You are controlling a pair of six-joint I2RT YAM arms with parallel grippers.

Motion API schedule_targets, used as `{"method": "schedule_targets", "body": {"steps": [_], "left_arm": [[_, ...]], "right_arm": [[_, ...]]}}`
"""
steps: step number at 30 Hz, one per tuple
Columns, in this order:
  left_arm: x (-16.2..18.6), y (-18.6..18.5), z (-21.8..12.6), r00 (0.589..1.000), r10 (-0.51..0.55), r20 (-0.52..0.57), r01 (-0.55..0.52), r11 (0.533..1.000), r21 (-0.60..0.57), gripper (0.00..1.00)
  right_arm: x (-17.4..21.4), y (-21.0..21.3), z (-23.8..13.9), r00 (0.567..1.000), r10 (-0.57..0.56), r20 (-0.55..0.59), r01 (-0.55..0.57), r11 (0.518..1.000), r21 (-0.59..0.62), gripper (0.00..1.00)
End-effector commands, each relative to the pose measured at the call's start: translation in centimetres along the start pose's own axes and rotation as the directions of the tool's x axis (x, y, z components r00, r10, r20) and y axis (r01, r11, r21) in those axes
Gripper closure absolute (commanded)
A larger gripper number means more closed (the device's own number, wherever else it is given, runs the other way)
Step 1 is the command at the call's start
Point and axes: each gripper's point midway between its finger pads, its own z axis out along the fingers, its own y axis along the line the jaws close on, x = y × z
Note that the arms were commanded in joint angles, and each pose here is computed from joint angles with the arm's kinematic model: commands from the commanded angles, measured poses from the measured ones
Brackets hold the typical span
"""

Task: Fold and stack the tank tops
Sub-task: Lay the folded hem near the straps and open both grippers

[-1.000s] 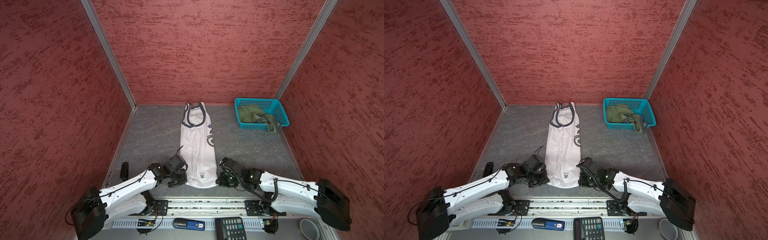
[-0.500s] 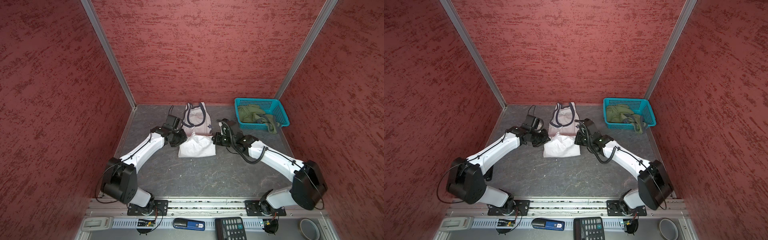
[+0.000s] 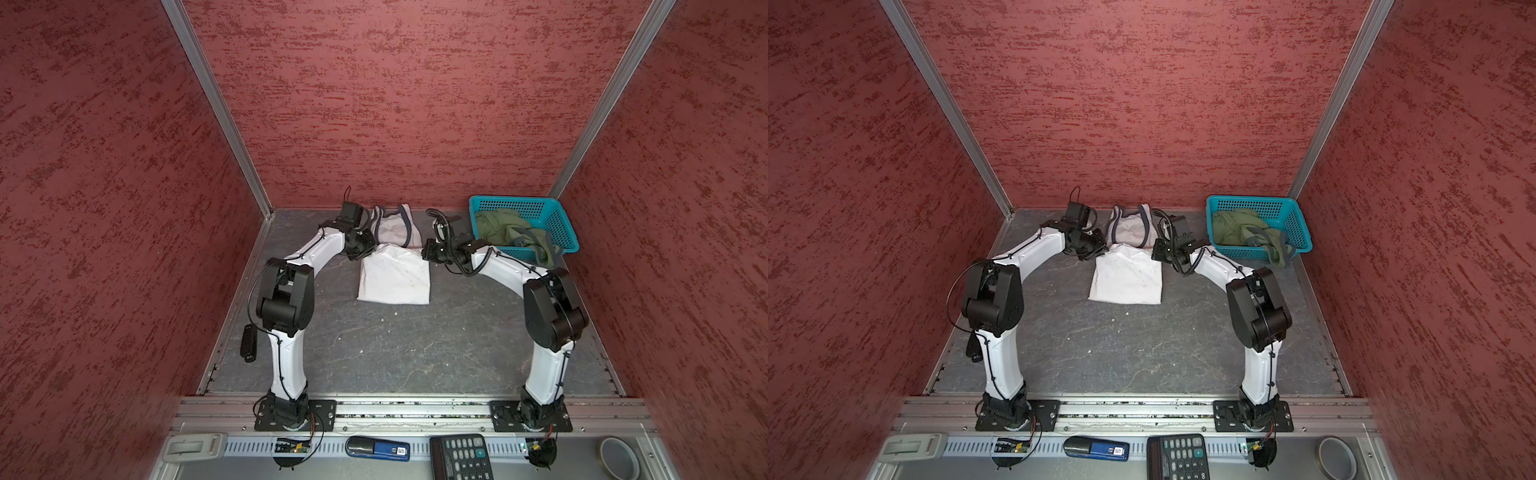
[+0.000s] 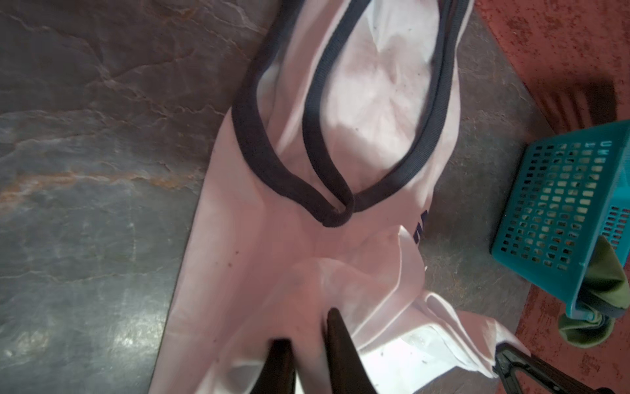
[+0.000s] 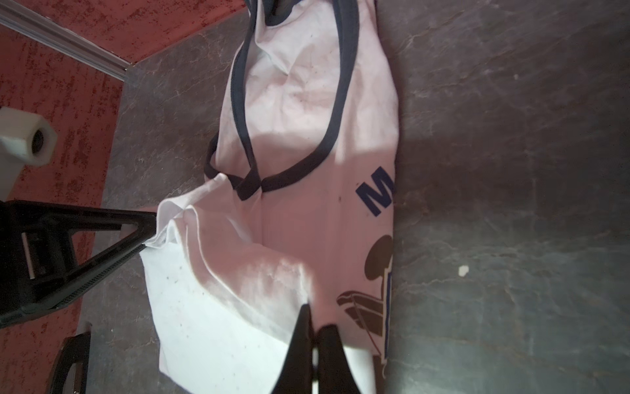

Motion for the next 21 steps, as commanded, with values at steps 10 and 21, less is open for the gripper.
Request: {"method": "schedule_targets", "body": {"steps": [10,21], "left_arm": [[-3.0,1.7,1.7,0.998,-0.061,0.03,0.062,0.997,-0.049,0.64],[-1.6,2.5,0.5,0.998,0.031,0.06,-0.029,0.999,-0.035,0.37]], "right_arm": [[-3.4,-1.4,3.1,0.999,-0.035,0.014,0.035,0.999,0.006,0.73],[-2.1,-3.9,2.8,0.998,-0.061,0.006,0.06,0.993,0.098,0.37]]}}
